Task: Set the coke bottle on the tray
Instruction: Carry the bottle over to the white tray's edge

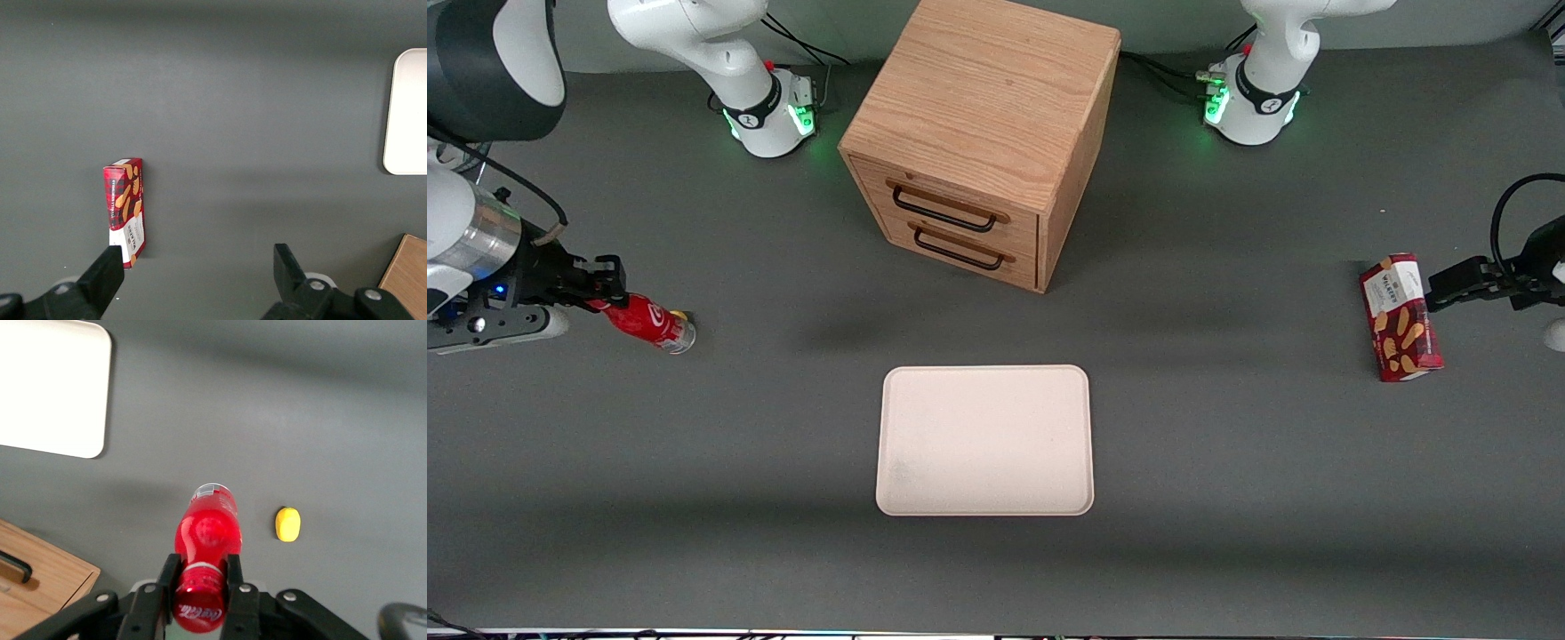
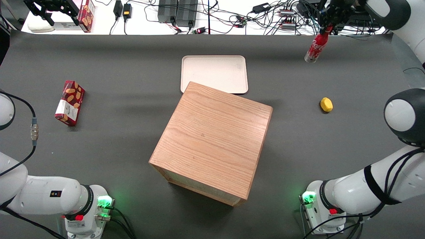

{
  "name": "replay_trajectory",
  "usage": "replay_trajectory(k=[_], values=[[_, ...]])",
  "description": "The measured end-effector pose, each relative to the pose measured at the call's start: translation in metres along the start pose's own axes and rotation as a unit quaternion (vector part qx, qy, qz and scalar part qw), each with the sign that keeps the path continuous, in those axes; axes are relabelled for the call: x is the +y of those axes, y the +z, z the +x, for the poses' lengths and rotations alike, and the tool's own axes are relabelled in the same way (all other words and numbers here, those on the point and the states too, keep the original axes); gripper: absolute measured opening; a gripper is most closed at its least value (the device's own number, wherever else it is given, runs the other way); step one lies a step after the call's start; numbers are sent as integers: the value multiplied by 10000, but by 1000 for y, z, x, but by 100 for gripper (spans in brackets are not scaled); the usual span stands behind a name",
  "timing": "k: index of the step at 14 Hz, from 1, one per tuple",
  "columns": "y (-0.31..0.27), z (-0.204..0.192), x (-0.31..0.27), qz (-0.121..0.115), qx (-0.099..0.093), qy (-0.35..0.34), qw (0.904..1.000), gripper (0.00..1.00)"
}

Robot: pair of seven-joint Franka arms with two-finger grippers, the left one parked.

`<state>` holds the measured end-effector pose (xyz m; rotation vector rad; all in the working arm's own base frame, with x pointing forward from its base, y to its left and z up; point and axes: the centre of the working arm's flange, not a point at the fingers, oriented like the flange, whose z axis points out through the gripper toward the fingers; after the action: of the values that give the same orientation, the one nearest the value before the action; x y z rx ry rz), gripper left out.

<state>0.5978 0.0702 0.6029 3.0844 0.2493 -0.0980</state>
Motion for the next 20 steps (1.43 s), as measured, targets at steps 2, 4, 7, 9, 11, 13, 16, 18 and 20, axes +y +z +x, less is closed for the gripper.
replay_trajectory(k=[2,4,7,9,11,13,16,18,20], values=[[-9,15,-25,-15,92,-210,9997,32],[-9,32,-52,-8,180,-381,9991,32],[-2,55,-98,108,267,-254,9993,32],[9,69,-133,256,348,-142,9990,32],[26,83,-162,410,430,-26,9982,32],[52,96,-184,477,416,-58,9980,32],[87,111,-209,442,443,-129,9980,32],[109,122,-217,453,478,-159,9977,32],[131,134,-218,406,569,-162,9974,32]])
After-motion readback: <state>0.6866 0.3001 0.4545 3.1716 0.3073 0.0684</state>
